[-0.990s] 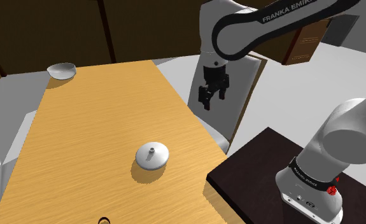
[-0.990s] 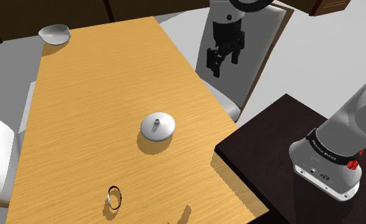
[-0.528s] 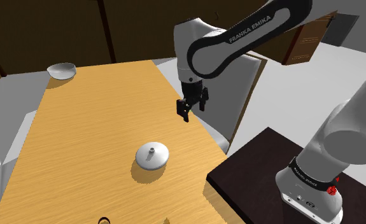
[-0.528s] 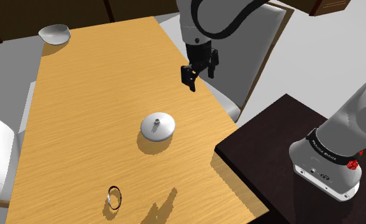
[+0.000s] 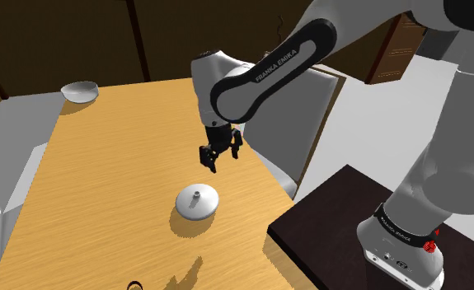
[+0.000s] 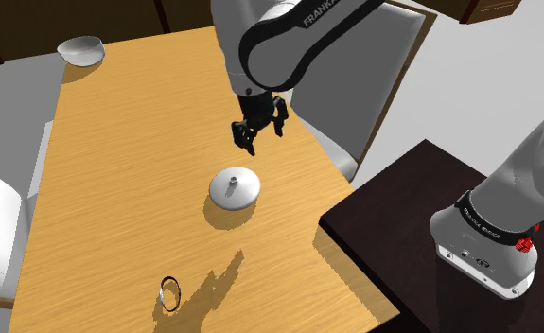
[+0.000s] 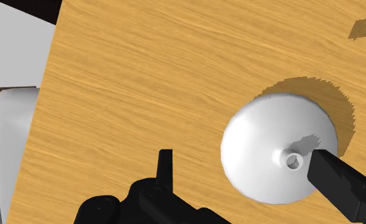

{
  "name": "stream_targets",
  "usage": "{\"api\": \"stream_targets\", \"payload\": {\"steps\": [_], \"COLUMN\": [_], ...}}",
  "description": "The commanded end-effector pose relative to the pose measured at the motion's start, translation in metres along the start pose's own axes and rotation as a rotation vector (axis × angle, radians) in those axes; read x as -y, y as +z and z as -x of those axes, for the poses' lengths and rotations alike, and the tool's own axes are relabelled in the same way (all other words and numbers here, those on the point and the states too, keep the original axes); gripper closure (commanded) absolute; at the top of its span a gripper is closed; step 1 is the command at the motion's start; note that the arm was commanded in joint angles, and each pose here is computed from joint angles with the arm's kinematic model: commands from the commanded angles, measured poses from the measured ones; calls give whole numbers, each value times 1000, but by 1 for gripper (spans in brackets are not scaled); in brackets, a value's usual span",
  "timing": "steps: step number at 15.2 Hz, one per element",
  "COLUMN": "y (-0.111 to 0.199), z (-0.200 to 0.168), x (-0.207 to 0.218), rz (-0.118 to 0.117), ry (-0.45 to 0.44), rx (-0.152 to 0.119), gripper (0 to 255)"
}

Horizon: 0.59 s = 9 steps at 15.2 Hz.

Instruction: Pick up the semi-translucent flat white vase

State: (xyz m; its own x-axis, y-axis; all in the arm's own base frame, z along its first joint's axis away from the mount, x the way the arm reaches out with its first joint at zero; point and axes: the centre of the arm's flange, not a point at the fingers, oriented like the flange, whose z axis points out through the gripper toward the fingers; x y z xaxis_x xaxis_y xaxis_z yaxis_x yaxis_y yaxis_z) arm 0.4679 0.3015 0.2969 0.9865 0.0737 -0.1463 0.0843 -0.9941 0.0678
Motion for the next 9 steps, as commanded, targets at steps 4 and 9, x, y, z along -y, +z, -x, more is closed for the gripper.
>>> {"api": "stream_targets", "payload": {"steps": [4,9], "y": [29,56], "z": [-35,-69], "x": [47,91], "rz": [-11,-21], "ry": [2,3], "rx": [-1,-2], "gripper": [0,0]}}
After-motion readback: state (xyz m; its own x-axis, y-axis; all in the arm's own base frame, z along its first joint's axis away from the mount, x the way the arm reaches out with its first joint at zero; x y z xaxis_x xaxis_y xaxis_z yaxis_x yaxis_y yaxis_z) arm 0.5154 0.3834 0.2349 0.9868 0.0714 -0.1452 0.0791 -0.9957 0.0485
